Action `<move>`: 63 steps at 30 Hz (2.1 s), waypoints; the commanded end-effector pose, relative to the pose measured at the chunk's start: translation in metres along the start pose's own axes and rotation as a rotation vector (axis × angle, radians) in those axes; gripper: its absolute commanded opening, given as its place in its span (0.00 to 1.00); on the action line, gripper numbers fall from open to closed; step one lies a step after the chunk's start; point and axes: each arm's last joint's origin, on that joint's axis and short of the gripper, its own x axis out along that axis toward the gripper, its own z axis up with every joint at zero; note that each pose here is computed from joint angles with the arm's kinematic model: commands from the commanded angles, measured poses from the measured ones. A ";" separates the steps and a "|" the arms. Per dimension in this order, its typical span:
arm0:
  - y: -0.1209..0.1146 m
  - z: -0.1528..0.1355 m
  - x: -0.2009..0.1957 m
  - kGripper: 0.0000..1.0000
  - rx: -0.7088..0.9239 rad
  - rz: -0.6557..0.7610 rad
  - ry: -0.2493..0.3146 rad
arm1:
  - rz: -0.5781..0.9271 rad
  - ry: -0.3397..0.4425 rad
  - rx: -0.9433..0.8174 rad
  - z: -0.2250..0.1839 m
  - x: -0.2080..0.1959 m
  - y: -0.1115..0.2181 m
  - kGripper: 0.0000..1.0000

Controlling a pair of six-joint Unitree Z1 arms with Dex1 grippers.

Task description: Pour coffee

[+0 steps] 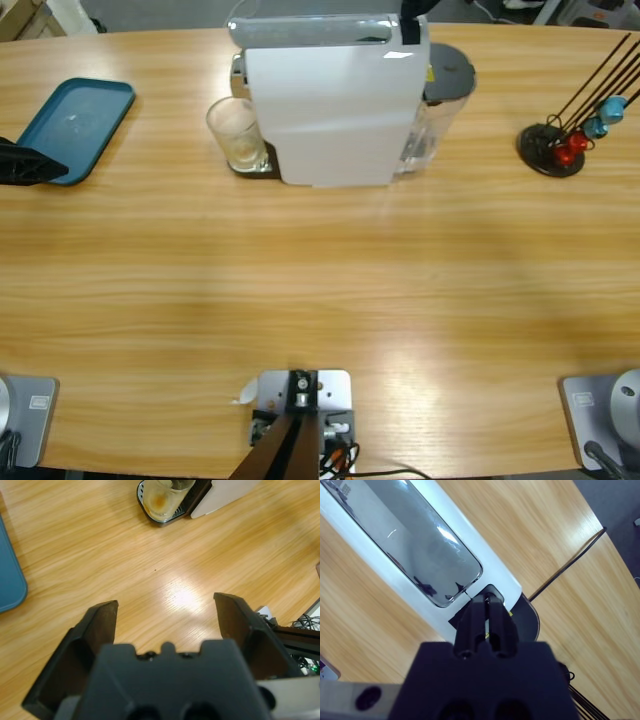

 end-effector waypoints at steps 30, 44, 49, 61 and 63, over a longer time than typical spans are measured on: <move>-0.003 -0.002 0.003 0.82 0.027 -0.026 0.008 | -0.126 -0.179 0.104 -0.079 -0.114 0.017 1.00; -0.016 -0.023 -0.002 0.91 0.155 -0.098 -0.122 | 0.062 -0.290 0.105 -0.189 -0.047 0.062 1.00; -0.011 -0.024 0.015 0.91 0.157 -0.103 -0.126 | 0.111 -0.355 0.105 -0.213 -0.043 0.072 1.00; -0.014 -0.029 0.024 0.91 0.182 -0.125 -0.116 | 0.166 -0.380 0.113 -0.252 -0.043 0.084 1.00; -0.014 -0.033 0.023 0.91 0.186 -0.123 -0.129 | 0.166 -0.380 0.118 -0.254 -0.039 0.084 1.00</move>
